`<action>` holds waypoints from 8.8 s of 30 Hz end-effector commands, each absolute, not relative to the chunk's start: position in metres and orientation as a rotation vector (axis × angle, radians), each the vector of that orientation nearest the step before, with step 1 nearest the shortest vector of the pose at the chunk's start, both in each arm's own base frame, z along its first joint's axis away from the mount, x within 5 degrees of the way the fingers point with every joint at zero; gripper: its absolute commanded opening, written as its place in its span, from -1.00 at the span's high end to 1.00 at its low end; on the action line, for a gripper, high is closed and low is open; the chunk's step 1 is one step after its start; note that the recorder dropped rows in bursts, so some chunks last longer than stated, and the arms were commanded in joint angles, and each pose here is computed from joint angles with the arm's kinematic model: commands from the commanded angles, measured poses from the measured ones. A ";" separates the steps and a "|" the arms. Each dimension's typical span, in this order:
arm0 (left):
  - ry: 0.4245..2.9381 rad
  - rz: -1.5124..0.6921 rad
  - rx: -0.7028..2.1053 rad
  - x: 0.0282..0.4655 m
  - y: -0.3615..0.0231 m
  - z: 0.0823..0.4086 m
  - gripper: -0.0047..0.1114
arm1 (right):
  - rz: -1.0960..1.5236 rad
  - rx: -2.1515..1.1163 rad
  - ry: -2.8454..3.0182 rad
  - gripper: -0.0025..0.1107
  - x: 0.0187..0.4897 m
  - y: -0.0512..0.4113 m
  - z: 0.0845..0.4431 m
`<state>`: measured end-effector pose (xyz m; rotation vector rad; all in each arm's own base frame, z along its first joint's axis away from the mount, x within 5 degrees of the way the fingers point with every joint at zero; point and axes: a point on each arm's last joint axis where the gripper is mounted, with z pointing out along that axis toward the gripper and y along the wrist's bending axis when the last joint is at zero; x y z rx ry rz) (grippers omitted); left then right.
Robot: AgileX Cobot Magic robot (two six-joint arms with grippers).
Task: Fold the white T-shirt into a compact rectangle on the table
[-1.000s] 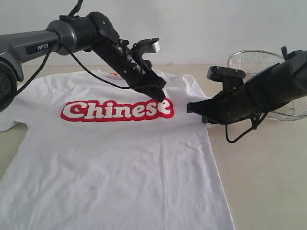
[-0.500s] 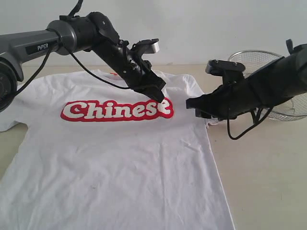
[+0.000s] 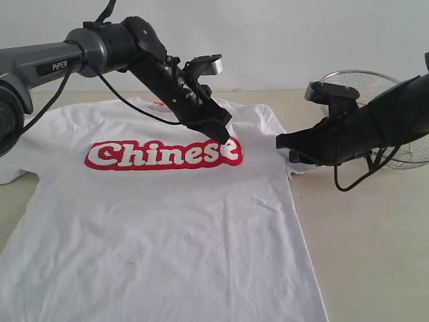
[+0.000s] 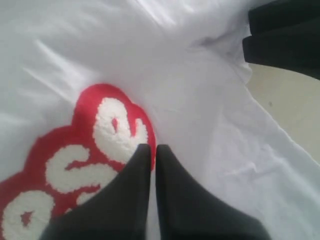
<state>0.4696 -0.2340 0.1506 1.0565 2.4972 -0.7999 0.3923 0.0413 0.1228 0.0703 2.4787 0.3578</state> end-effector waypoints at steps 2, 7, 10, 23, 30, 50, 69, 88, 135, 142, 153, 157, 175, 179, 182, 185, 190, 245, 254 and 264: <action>2.497 -0.802 1.051 0.470 -0.234 0.154 0.84 | 0.386 0.019 2.473 0.84 0.392 0.044 0.129; 2.497 -0.802 1.051 0.470 -0.234 0.154 0.84 | 0.400 0.017 2.499 0.88 0.391 0.045 0.119; 2.497 -0.802 1.051 0.470 -0.234 0.154 0.84 | 0.407 0.017 2.524 0.88 0.391 0.046 0.110; 2.499 -0.804 1.053 0.469 -0.234 0.154 0.84 | 0.271 -0.033 2.534 0.88 0.393 0.039 0.097; 2.500 -0.805 1.055 0.469 -0.234 0.154 0.84 | 0.192 -0.043 2.541 0.89 0.394 0.031 0.088; 2.498 -0.803 1.053 0.469 -0.234 0.154 0.84 | 0.032 0.108 2.375 0.89 0.428 -0.010 0.117; 2.498 -0.803 1.053 0.469 -0.234 0.154 0.84 | 0.182 0.088 2.218 0.89 0.476 -0.001 0.164; 2.497 -0.802 1.051 0.470 -0.234 0.154 0.84 | 0.485 -0.096 2.420 0.89 0.464 0.063 0.116; 2.408 -0.817 1.053 0.458 -0.230 0.221 0.84 | 0.533 0.043 2.628 0.20 0.432 0.005 0.181; 2.463 -0.873 0.967 0.461 -0.200 0.237 0.84 | 0.607 0.140 2.675 0.49 0.428 0.004 0.180; 2.451 -0.849 0.969 0.468 -0.182 0.234 0.84 | 0.650 0.427 2.682 0.24 0.416 0.004 0.152; 2.452 -0.854 0.964 0.468 -0.182 0.234 0.84 | 0.651 0.387 2.698 0.24 0.413 0.005 0.152; 2.402 -1.365 0.599 0.467 -0.154 0.202 0.84 | 0.483 0.340 2.621 0.45 0.395 -0.003 0.146; 2.434 -1.376 0.667 0.459 -0.181 0.188 0.84 | 0.467 0.312 2.663 0.78 0.396 -0.003 0.126; 2.463 -1.338 0.710 0.456 -0.192 0.179 0.84 | 0.469 0.274 2.667 0.75 0.398 0.002 0.119; 2.493 -1.324 0.726 0.455 -0.195 0.168 0.84 | 0.456 0.231 2.656 0.58 0.399 0.005 0.119; 2.529 -1.311 0.725 0.455 -0.194 0.159 0.84 | 0.404 0.243 2.613 0.31 0.403 0.002 0.120; 2.507 -1.254 0.691 0.461 -0.193 0.158 0.84 | 0.312 -0.042 2.443 0.18 0.453 0.003 0.150; 2.507 -1.254 0.691 0.461 -0.193 0.158 0.84 | 0.382 0.086 2.473 0.16 0.452 0.002 0.147; 2.511 -1.267 0.703 0.459 -0.193 0.158 0.84 | 0.337 0.108 2.446 0.17 0.454 -0.005 0.148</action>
